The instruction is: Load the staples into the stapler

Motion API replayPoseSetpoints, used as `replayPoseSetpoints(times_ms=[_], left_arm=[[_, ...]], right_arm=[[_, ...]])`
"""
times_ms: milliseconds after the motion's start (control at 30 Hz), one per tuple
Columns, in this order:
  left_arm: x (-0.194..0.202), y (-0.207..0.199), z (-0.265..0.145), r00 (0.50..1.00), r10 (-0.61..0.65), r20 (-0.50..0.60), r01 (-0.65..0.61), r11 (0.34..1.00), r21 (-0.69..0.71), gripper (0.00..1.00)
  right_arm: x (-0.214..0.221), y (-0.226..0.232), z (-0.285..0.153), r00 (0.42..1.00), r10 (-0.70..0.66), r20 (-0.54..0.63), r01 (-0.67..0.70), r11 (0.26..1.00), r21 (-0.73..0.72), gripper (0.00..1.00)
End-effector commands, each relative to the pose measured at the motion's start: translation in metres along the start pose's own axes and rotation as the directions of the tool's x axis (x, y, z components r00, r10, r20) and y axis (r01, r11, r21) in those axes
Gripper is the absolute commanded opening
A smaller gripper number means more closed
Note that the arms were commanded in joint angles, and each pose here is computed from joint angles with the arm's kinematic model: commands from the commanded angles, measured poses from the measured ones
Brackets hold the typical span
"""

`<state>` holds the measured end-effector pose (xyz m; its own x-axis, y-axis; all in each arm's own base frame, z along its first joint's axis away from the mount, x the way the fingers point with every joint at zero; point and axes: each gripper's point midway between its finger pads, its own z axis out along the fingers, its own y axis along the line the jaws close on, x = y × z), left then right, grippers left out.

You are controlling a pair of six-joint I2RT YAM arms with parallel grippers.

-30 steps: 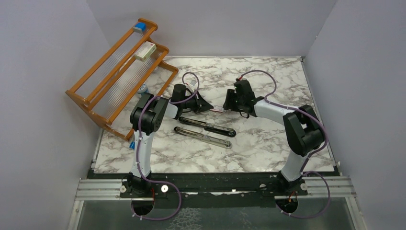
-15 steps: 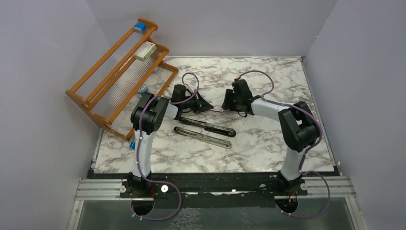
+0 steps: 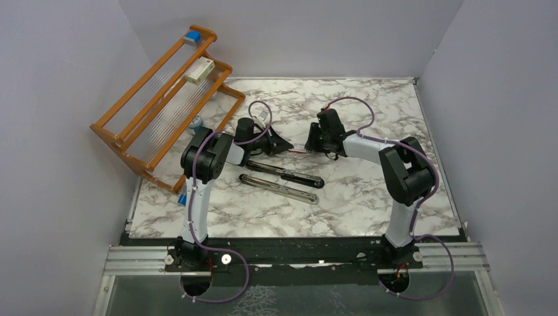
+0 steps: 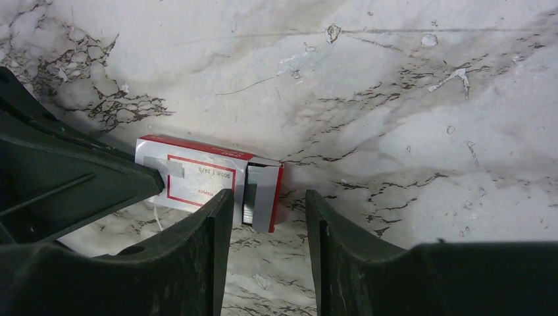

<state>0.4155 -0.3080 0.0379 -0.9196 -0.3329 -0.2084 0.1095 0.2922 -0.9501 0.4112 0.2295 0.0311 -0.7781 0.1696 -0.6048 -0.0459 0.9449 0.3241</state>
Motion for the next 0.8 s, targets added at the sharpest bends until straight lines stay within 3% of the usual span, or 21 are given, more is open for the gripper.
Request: replayPoseSetpoints(times_ms=[0,767], left_arm=[[0.001,0.002,-0.003,1.0,0.012,-0.006,-0.012,1.0,0.022,0.0],[0.001,0.002,-0.003,1.0,0.012,-0.012,-0.012,1.0,0.024,0.0]], right_arm=[[-0.002,0.003,0.003,1.0,0.007,0.001,-0.007,1.0,0.013,0.45],[0.0,-0.018,0.0,1.0,0.015,0.023,-0.017,0.994,0.112,0.31]])
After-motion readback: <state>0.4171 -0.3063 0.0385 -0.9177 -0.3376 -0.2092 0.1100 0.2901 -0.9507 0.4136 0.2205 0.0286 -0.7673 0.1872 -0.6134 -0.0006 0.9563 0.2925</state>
